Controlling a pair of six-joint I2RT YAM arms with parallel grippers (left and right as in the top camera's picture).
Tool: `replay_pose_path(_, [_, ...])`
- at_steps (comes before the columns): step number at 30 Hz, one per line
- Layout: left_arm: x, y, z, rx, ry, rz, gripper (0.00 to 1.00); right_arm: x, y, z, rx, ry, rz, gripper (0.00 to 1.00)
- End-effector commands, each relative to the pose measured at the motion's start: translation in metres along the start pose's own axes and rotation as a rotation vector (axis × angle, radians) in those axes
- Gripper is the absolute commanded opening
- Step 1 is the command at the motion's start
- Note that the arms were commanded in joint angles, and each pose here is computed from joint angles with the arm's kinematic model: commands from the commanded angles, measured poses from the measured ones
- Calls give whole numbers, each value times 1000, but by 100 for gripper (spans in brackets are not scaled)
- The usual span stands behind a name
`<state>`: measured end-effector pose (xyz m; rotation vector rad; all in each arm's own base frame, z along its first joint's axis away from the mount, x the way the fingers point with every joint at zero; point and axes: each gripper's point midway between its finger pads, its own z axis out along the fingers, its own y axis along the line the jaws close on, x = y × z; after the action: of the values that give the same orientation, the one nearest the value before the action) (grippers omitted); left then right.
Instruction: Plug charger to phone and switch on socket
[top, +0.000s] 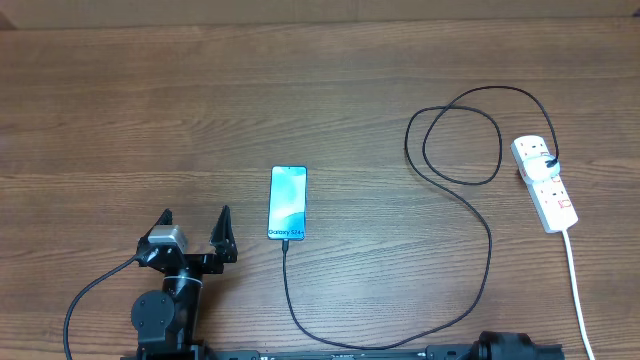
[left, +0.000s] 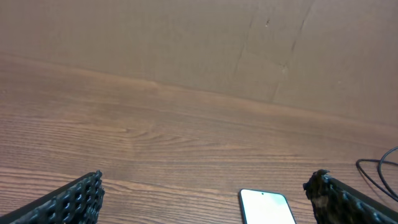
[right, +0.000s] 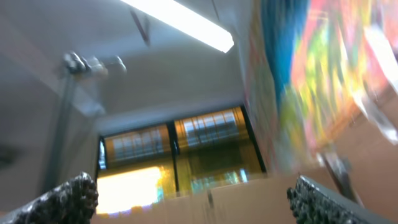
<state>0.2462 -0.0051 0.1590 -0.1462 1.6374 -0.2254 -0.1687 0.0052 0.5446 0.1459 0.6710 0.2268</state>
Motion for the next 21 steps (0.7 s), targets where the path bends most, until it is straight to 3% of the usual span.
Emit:
replay_pose_path(1, [1, -1, 0, 2, -2, 27, 100, 36, -14, 0, 49, 139, 9, 100])
replay_pose_path(3, [1, -1, 0, 2, -2, 27, 100, 57, -23, -4, 89, 228, -15, 100])
replay_pose_path(12, [1, -1, 0, 2, -2, 26, 100, 99, -47, 10, 188, 327, -23, 100])
replay_pose_path(21, [1, -1, 0, 2, -2, 27, 100, 236, -88, 65, 244, 494, -32, 100])
